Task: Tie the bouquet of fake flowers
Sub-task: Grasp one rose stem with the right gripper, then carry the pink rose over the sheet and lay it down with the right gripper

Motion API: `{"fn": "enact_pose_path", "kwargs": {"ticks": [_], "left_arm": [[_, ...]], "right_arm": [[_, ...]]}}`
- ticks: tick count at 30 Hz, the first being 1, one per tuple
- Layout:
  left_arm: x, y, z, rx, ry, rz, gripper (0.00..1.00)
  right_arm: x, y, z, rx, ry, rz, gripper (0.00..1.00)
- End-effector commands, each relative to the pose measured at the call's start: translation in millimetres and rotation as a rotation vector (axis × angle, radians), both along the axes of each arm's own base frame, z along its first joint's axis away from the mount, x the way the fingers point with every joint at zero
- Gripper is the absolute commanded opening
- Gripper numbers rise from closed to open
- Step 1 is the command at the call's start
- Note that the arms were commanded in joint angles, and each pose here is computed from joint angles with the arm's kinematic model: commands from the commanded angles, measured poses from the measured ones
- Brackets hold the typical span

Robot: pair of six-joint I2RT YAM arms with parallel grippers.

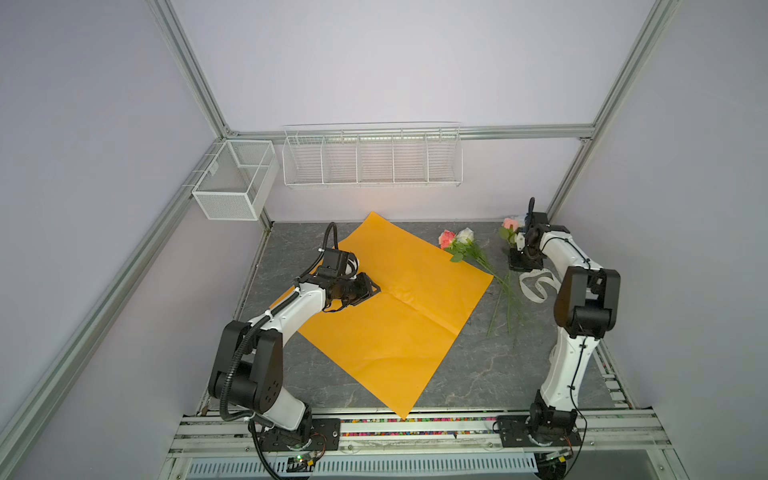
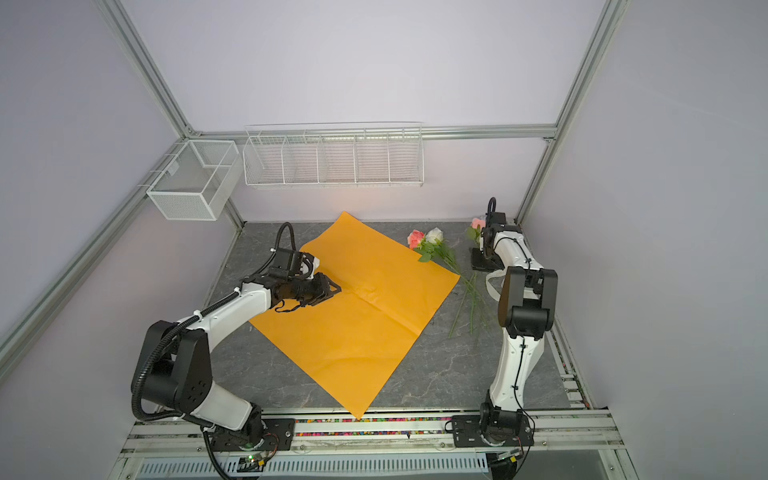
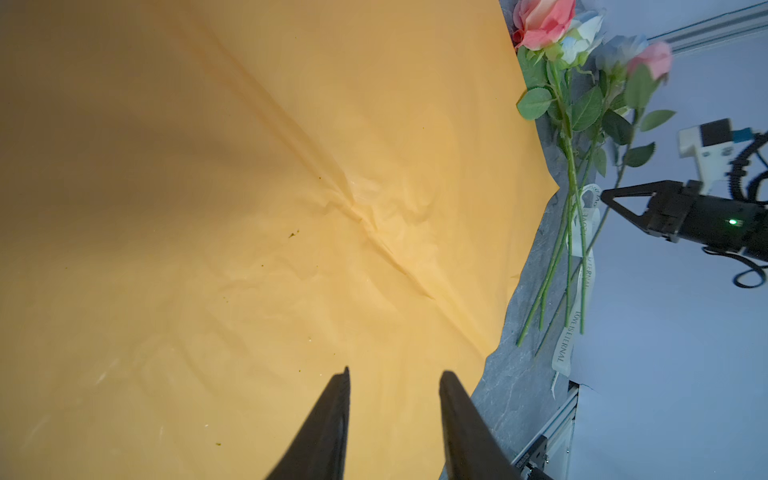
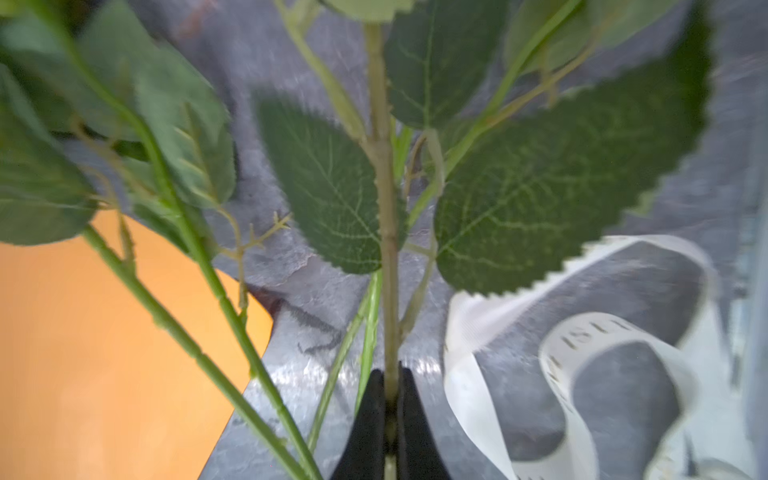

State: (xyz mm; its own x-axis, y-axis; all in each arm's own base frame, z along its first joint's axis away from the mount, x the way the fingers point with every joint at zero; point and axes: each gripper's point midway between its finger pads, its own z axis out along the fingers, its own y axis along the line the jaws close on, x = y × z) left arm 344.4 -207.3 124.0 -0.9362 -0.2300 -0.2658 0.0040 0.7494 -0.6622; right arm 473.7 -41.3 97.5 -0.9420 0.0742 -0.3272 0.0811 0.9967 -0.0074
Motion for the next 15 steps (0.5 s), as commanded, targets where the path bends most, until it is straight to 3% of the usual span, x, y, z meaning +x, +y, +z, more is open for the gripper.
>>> {"fn": "enact_pose_path", "kwargs": {"ticks": [1, 5, 10, 13, 15], "left_arm": [[1.6, 4.1, 8.9, 0.027, -0.034, 0.004, 0.37], [2.9, 9.5, 12.2, 0.054, -0.053, 0.019, 0.37], [-1.6, 15.1, 13.0, 0.081, -0.058, 0.025, 0.37], [-3.8, 24.4, 12.5, 0.117, -0.063, 0.057, 0.37], [-4.1, 37.6, 14.2, 0.152, -0.071, 0.103, 0.38]], "right_arm": [[-2.5, -8.8, 65.6, -0.136, -0.114, 0.045, 0.07], [-1.1, -3.9, 88.0, -0.243, -0.222, 0.106, 0.07], [-6.1, -7.0, 110.0, -0.483, -0.255, 0.131, 0.06], [-17.8, 16.9, 120.2, -0.328, -0.244, 0.172, 0.07], [-31.6, 59.5, 122.4, -0.082, -0.222, 0.248, 0.07]]}}
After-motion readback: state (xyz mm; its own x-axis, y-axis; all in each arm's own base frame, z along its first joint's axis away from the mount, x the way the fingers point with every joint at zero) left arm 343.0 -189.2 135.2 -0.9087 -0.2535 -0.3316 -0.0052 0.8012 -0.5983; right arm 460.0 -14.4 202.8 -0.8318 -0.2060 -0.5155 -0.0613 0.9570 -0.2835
